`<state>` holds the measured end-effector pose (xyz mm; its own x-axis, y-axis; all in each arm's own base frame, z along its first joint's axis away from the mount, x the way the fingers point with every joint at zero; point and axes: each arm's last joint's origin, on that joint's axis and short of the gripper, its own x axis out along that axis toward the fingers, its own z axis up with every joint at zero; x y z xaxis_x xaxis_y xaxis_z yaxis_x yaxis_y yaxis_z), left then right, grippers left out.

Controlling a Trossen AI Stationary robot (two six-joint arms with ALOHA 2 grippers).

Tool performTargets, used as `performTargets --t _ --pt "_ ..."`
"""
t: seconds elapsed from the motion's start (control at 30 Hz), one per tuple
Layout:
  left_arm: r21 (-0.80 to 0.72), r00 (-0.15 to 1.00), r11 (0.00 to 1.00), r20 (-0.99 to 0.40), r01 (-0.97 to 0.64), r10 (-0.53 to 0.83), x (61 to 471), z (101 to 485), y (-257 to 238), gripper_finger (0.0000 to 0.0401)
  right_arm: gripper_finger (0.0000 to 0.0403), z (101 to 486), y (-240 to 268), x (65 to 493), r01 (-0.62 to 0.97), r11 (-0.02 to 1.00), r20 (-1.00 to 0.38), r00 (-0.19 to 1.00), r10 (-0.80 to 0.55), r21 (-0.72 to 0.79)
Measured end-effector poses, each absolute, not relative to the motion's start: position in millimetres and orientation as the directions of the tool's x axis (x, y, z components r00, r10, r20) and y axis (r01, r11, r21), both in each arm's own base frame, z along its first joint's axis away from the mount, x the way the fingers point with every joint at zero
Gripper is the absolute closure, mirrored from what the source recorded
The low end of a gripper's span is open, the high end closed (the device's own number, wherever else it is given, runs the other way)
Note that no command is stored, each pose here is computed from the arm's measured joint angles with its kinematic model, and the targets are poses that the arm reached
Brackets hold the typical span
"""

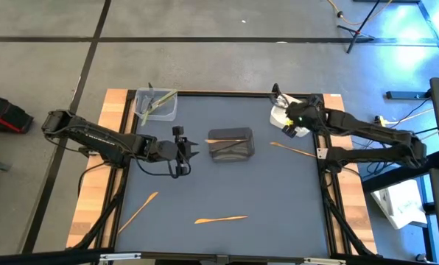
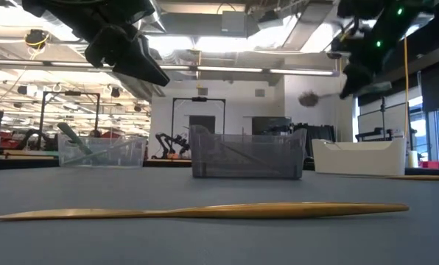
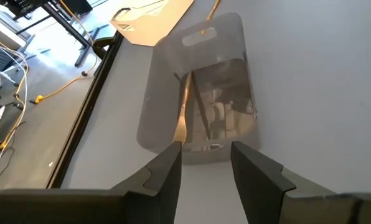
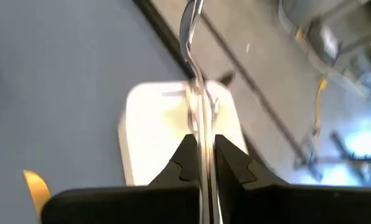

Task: Sort silverware by color (type)
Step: Put the green spoon into the white bin

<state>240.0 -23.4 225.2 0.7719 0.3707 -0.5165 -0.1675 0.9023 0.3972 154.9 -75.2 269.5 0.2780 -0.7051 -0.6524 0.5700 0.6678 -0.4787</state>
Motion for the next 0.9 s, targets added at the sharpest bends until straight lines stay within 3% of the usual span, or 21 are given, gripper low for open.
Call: performTargets --t 0.27,0.43,0.9 --pt "0.397 0.772 0.902 -0.517 -0.168 0.371 240 225 -23 0.0267 0.0391 238 -112 143 0.609 0.656 -0.772 0.109 -0.627 -0.447" --pt "0.398 0.77 0.902 -0.519 -0.166 0.371 240 225 -23 0.0267 0.0392 227 -123 143 0.582 0.722 -0.843 0.109 -0.526 -0.375" --pt "0.396 0.77 0.903 -0.52 -0.168 0.371 240 225 -23 0.0267 0.0383 214 -134 151 0.59 0.678 -0.834 0.013 -0.551 -0.439"
